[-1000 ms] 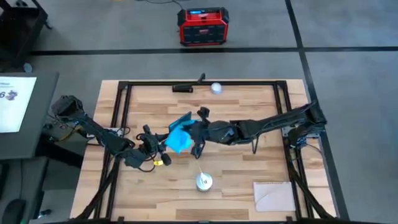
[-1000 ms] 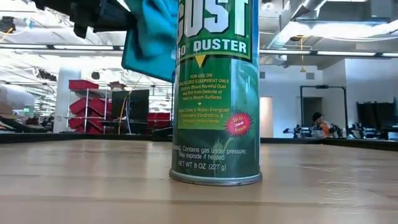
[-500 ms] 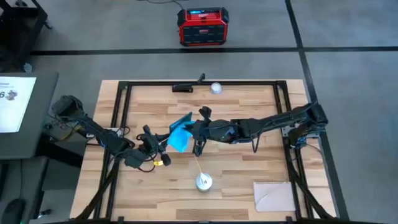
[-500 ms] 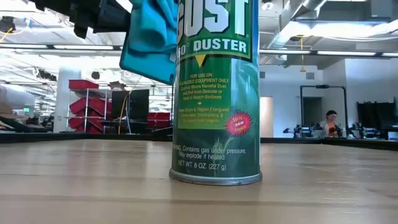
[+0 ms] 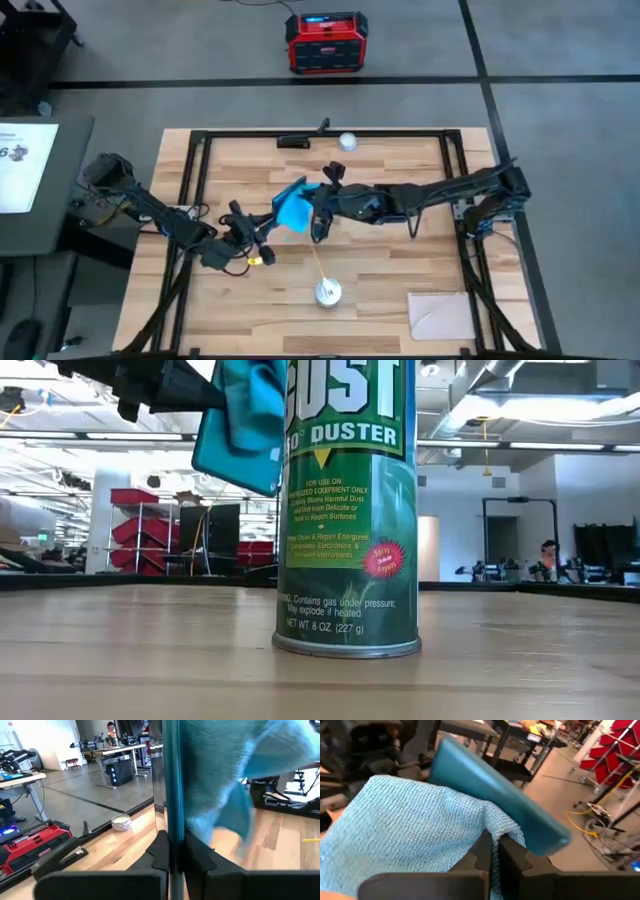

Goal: Apply microfiber cloth
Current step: Wipe the back of the black tablet using the blue microfiber cloth

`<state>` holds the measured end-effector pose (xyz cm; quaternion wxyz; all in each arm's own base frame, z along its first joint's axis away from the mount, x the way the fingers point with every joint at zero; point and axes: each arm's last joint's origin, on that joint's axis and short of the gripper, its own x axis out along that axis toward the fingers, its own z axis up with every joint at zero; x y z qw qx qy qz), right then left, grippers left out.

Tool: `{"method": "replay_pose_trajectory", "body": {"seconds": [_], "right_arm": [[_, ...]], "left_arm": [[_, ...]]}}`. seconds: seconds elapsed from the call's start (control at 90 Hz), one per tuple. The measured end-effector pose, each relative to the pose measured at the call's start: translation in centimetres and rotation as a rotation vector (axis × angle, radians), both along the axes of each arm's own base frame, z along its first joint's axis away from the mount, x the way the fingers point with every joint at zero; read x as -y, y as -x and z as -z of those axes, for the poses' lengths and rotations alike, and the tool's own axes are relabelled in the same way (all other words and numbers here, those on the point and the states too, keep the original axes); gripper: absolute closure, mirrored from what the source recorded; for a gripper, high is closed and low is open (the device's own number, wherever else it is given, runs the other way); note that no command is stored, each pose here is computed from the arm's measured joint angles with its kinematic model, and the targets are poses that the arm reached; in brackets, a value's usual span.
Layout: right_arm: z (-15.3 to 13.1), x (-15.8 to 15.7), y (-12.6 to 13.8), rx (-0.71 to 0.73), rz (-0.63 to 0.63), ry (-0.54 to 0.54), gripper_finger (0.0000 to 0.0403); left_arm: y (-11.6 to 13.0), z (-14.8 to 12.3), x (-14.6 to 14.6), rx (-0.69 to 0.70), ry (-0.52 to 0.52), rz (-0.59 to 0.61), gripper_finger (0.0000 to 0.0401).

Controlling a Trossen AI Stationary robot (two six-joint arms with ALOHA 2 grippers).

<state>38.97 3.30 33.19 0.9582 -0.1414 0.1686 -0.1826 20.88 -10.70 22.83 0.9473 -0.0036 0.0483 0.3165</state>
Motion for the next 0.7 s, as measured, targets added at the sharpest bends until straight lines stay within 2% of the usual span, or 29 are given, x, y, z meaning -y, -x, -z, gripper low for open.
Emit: {"method": "replay_pose_trajectory", "body": {"seconds": [0.333,0.567,0.7], "right_arm": [[-1.1,0.2,1.0,0.013,0.031,0.002,0.0403],[-1.2,-0.7,0.2,0.089,-0.050,-0.035,0.0403],[-1.1,-1.2,0.1,0.087,-0.080,-0.034,0.0403]], "left_arm": [[0.0,0.0,0.0,-0.002,0.002,0.012,0.0397],[0.0,0.0,0.1,-0.010,-0.006,0.018,0.0397],[0.0,0.0,0.1,-0.011,-0.009,0.013,0.0397]]}}
